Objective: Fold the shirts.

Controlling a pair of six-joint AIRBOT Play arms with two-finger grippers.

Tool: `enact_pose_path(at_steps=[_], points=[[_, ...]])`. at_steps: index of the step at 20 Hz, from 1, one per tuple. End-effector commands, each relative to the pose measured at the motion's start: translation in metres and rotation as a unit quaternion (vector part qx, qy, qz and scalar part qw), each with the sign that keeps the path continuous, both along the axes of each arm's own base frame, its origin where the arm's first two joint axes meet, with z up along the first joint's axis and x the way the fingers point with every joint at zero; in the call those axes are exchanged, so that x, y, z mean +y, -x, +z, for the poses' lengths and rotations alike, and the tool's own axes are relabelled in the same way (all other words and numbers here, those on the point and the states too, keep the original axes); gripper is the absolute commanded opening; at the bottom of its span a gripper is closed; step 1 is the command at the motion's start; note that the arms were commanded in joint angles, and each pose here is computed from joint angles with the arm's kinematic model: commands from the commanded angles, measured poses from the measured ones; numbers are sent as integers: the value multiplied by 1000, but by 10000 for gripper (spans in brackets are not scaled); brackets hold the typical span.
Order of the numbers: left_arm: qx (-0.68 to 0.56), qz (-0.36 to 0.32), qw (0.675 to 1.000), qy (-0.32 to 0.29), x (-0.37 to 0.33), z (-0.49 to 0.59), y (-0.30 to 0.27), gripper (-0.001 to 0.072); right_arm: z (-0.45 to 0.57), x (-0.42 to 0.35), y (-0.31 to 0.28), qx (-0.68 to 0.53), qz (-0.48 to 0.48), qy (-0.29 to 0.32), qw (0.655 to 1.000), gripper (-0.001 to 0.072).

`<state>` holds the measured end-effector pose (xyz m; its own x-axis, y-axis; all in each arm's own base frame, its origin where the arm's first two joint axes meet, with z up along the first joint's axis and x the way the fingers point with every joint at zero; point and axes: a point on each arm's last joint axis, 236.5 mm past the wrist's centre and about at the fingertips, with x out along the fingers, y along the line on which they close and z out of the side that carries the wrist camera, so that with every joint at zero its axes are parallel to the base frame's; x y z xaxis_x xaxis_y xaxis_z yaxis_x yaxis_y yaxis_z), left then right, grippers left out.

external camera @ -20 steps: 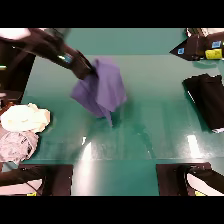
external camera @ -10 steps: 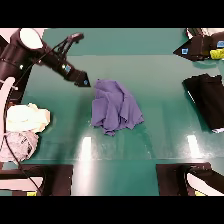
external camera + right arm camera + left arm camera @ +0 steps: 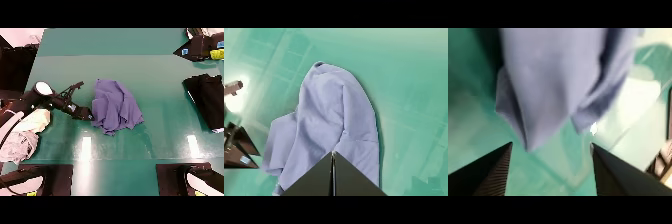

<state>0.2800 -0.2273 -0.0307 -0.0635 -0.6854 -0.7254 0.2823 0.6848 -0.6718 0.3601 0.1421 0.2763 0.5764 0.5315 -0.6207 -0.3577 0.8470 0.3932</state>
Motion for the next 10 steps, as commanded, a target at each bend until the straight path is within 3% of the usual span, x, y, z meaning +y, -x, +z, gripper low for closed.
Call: enact_pose_path(at_steps=[1, 2, 6, 10], points=[[-13, 23, 1000, 3, -11, -26, 8, 579, -1, 0, 0, 1, 0, 0, 1000, 16], [-18, 18, 1000, 2, -17, -27, 10, 574, -1, 0, 0, 2, 0, 0, 1000, 16], [-13, -11, 1000, 4, -30, -26, 25, 25, -3, 0, 3, 8, 3, 3, 1000, 16], [13, -71, 997, 8, -5, 18, 26, 25, -38, 1, 23, 90, 36, 28, 995, 16]])
